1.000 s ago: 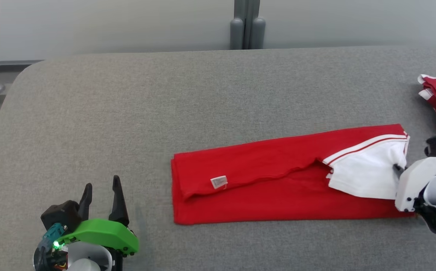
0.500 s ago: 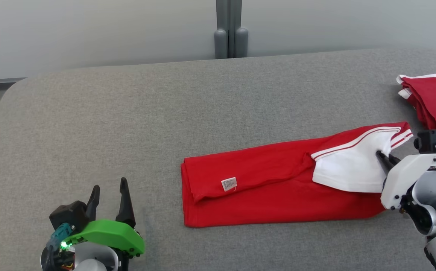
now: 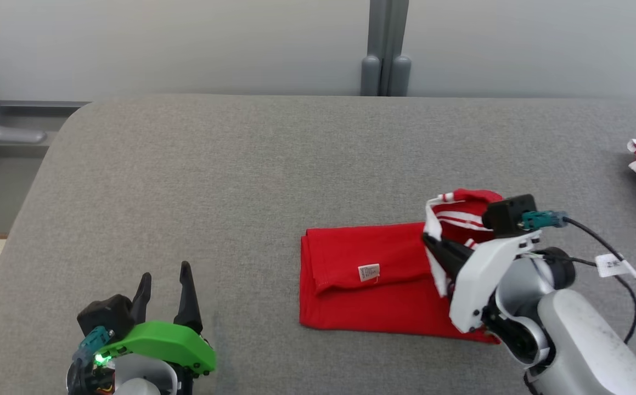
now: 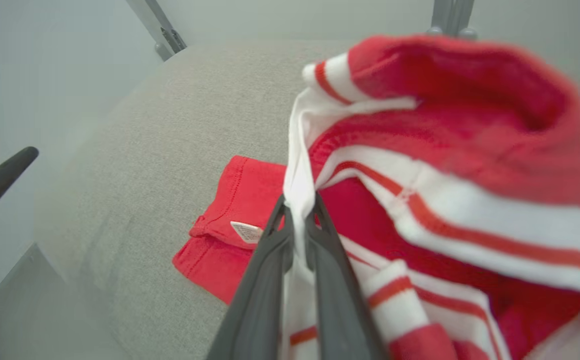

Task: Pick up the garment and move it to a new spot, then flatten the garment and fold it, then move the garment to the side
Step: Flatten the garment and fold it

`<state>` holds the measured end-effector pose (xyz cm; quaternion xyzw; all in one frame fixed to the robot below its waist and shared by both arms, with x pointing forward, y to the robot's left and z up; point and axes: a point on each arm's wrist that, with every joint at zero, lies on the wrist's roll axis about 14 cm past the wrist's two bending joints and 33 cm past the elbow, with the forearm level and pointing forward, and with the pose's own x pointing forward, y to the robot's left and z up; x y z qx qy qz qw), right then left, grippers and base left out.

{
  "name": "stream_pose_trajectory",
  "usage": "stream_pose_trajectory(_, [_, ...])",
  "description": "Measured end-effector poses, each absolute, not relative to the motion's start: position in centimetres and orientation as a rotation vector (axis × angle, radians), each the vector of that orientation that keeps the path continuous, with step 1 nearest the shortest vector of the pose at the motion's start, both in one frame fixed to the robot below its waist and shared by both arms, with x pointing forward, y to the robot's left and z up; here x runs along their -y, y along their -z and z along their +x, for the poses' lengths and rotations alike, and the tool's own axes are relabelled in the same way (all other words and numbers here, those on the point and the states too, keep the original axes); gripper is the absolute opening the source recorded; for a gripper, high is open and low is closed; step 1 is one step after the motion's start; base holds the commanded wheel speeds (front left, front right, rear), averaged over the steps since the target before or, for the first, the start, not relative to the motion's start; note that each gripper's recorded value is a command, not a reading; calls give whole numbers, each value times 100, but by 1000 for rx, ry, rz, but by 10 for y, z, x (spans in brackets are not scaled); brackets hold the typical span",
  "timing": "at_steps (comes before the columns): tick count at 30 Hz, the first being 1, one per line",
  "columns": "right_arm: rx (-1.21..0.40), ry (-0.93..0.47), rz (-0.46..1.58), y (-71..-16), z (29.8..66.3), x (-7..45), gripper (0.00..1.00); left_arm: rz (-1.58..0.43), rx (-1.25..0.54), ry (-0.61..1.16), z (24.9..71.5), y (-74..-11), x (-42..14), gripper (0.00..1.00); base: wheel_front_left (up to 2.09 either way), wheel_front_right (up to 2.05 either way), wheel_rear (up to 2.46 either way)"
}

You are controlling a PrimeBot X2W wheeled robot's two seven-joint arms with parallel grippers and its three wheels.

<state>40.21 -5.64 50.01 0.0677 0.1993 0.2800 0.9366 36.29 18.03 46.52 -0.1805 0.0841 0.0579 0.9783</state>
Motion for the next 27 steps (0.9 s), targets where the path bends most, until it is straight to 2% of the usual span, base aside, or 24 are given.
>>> stream_pose_trajectory(6, [-449, -705, 132, -493, 396, 1, 0, -376, -149, -149, 360, -470, -190, 100, 0, 0, 0])
stream_pose_trajectory(15, [-564, -789, 120, -462, 398, -46, 0, -392, -149, -188, 358, -465, -198, 100, 0, 0, 0])
stream_pose_trajectory(16, [-577, -792, 122, -457, 398, -49, 12, -394, -153, -194, 357, -464, -199, 100, 0, 0, 0])
stream_pose_trajectory(17, [-594, -798, 118, -453, 397, -52, 31, -395, -156, -200, 357, -462, -200, 100, 0, 0, 0])
stream_pose_trajectory(18, [-600, -801, 118, -450, 396, -55, 88, -394, -157, -203, 357, -462, -201, 100, 0, 0, 0])
stream_pose_trajectory(19, [-602, -805, 118, -448, 396, -57, 100, -394, -159, -208, 357, -461, -203, 100, 0, 0, 0])
stream_pose_trajectory(27, [-500, -865, 140, -474, 393, -77, 100, -389, -149, -196, 360, -463, -200, 100, 0, 0, 0])
